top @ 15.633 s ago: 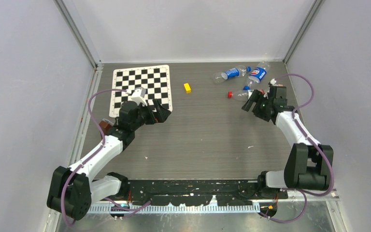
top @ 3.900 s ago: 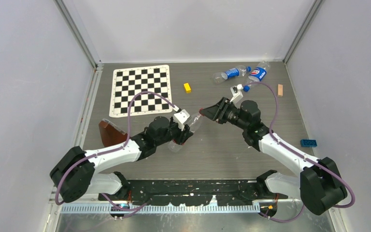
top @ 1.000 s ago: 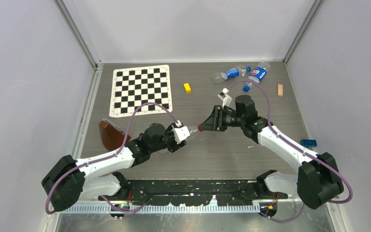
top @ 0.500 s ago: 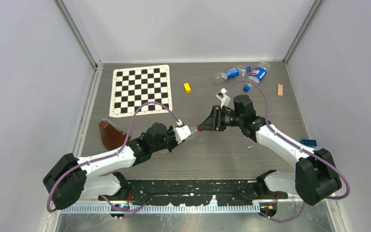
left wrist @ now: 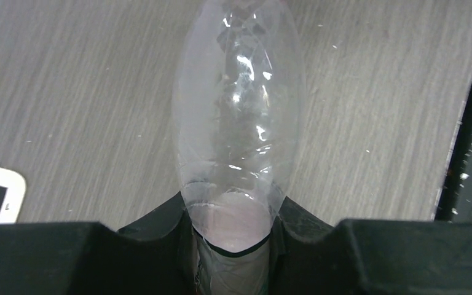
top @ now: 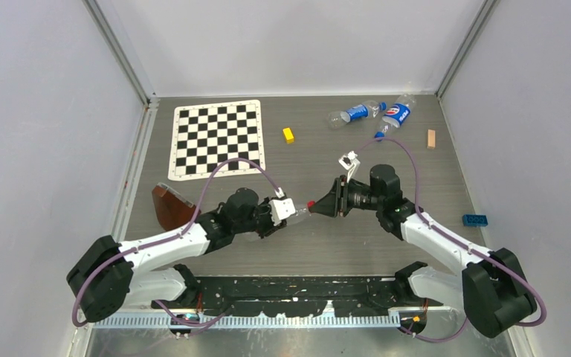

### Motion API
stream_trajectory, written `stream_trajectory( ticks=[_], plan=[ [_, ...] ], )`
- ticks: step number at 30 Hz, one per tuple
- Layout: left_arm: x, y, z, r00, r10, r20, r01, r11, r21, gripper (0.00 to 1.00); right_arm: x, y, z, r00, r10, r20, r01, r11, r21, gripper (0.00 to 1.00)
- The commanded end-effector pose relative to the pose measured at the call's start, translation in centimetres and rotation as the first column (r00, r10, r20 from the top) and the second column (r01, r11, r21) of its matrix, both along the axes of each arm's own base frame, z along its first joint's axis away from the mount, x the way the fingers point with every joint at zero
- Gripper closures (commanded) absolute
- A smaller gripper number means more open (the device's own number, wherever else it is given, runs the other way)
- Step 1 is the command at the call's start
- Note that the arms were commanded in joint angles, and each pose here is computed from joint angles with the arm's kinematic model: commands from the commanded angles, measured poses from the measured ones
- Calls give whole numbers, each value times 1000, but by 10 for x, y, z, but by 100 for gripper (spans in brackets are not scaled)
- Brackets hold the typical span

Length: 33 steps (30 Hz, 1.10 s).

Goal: Unscrew the bottle caps
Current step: Unscrew the bottle cap from the plastic bottle.

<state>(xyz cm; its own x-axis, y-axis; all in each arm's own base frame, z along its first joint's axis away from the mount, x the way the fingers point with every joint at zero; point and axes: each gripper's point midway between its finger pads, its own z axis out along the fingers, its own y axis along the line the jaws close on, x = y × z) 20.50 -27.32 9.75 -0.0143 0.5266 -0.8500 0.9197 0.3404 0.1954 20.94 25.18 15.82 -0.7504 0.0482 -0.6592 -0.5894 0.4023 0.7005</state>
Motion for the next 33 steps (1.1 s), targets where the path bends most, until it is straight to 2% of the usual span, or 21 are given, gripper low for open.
stream_trajectory(
  ticks=[1, 6, 8, 10, 11, 13, 18, 20, 25, 33],
  plan=[
    [-14, -27, 42, 986, -168, -3, 166, 977, -134, 100, -16, 9, 30, 963, 105, 249, -135, 985, 104, 99],
    [-29, -28, 46, 962, -261, -77, 247, 956, -156, 100, -23, 9, 33, 947, 118, 300, -159, 980, 119, 99],
    [-29, -27, 44, 961, -260, -91, 245, 958, -147, 100, -20, 8, 36, 946, 96, 309, -139, 983, 120, 96],
    [-20, -23, 39, 974, -211, -80, 200, 972, -121, 100, -16, 6, 38, 953, 66, 295, -104, 988, 114, 82],
    [-13, -20, 37, 983, -174, -64, 167, 981, -103, 100, -14, 5, 41, 962, 51, 267, -82, 991, 106, 62],
    [3, -12, 31, 996, -86, -33, 83, 995, -63, 100, -5, 1, 43, 978, -5, 209, -10, 997, 71, 41],
    [26, 1, 26, 998, 42, 47, -41, 999, -24, 100, 5, -4, 59, 986, -78, 148, 74, 997, 34, 28],
    [29, 1, 27, 996, 53, 74, -50, 998, -32, 100, 9, -6, 59, 987, -111, 119, 108, 994, 26, 25],
    [28, -1, 37, 985, 53, 162, -43, 997, -64, 100, 13, -3, 51, 992, -110, 61, 111, 994, -4, 25],
    [25, 3, 38, 980, 44, 193, -35, 998, -50, 100, 24, 7, 47, 993, -115, -6, 115, 993, 18, 36]
  ],
)
